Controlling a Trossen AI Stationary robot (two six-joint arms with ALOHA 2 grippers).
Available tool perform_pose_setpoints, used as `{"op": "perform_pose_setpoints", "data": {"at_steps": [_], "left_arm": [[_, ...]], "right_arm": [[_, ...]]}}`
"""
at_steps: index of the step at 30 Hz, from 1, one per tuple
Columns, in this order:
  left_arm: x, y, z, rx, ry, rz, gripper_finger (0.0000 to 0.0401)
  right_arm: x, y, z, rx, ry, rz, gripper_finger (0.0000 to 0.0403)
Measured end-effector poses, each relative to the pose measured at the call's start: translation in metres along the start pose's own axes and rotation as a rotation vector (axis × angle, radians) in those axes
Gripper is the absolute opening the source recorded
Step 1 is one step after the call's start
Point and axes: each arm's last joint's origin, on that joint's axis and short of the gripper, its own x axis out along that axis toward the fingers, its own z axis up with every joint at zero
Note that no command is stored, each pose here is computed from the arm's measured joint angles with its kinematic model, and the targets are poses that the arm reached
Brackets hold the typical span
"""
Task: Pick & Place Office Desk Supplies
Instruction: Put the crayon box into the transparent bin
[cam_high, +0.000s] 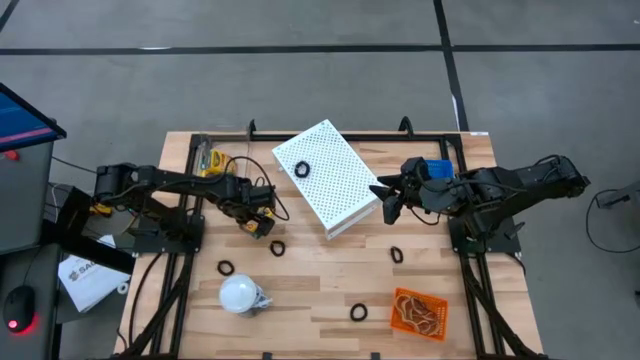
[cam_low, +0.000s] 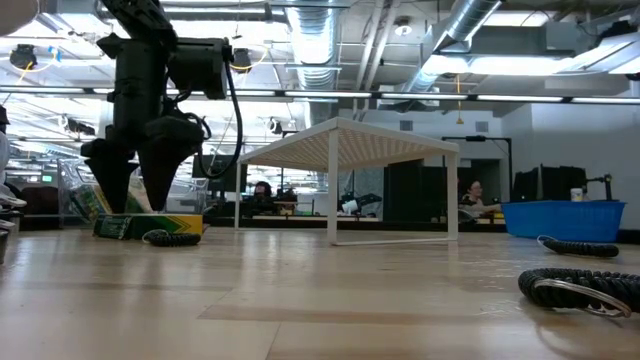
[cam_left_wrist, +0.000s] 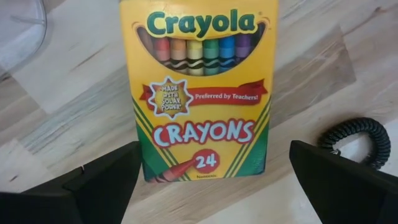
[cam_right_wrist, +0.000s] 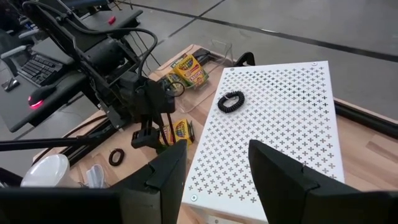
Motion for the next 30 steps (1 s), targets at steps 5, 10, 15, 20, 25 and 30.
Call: {"op": "perform_pose_setpoints", "data": {"at_steps": [5,10,15,20,25,30], "left_arm": [[0.002,0.0,0.0,-0.006,0.006,0.011,0.04],[0.004,-0.002,0.002,-0.005,0.002,0.012,0.04],[0.005,-0.001,0.002,-0.005,0.0,0.016,0.04],[0.005,-0.002,0.001,-0.002,0.019,0.005,0.04],[0.008,-0.004,-0.002,0.012,0.031,0.019,0.04],[0.021,-0.009,-0.006,0.042,0.083,0.058,0.04]], "right_arm": [[0.0,0.0,0.0,-0.004,0.003,-0.003,0.0169],[0.0,0.0,0.0,-0.004,0.003,-0.003,0.0169],[0.0,0.0,0.0,-0.004,0.004,-0.003,0.0169],[0.0,0.0,-0.001,-0.002,0.005,0.0,0.0169],[0.0,0.0,-0.001,-0.002,0.005,0.0,0.0169],[0.0,0.0,-0.001,-0.003,0.006,0.0,0.0169]]}}
